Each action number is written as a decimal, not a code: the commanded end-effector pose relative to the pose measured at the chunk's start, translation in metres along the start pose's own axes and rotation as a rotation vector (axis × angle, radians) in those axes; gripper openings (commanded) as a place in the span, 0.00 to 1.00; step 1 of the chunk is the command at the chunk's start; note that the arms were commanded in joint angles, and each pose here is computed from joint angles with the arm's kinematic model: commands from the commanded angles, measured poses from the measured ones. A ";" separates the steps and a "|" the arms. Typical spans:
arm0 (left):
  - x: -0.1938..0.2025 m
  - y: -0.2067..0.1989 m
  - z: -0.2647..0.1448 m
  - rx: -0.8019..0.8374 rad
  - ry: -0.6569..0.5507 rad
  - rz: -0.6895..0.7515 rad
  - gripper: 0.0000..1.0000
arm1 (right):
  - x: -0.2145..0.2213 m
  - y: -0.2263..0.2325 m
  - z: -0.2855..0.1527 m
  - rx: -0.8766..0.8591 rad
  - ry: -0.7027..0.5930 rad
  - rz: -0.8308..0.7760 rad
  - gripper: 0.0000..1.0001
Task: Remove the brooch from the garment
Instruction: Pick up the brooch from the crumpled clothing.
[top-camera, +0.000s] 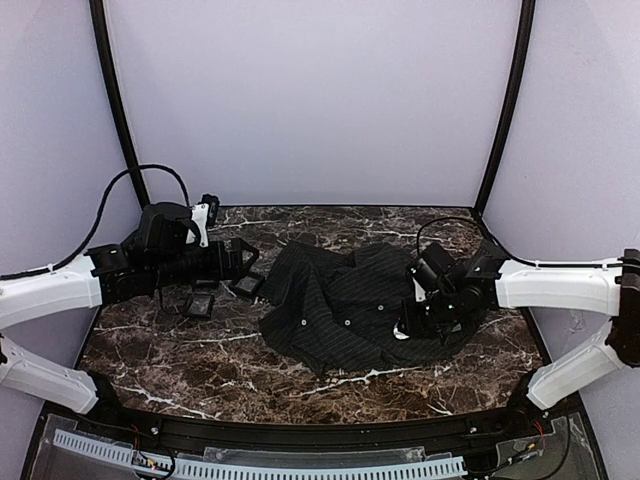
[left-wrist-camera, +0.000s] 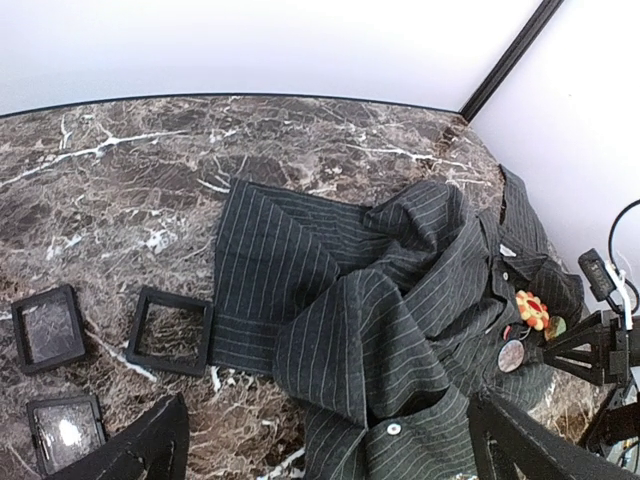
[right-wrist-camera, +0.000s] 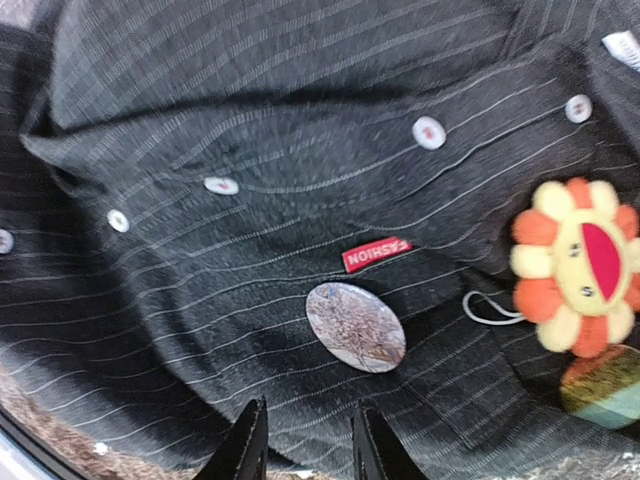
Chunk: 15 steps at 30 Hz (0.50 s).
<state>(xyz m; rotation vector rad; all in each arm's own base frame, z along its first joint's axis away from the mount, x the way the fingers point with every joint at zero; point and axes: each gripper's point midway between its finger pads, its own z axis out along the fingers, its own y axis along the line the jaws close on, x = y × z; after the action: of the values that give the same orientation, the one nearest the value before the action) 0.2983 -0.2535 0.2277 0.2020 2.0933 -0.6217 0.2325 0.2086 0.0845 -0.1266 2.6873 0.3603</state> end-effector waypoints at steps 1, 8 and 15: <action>0.013 0.012 -0.011 -0.027 0.022 -0.012 0.99 | -0.002 0.006 0.020 0.044 -0.004 -0.012 0.29; 0.019 0.023 -0.022 -0.056 0.022 -0.057 0.99 | -0.001 -0.010 0.040 0.175 0.017 -0.020 0.29; 0.022 0.030 -0.030 -0.069 0.006 -0.076 0.99 | -0.004 -0.005 0.052 0.155 -0.006 -0.014 0.35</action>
<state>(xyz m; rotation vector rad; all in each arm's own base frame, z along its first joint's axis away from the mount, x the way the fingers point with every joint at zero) 0.2783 -0.2255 0.2200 0.1180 2.1114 -0.6196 0.2470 0.2061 0.0362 -0.1121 2.7493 0.1117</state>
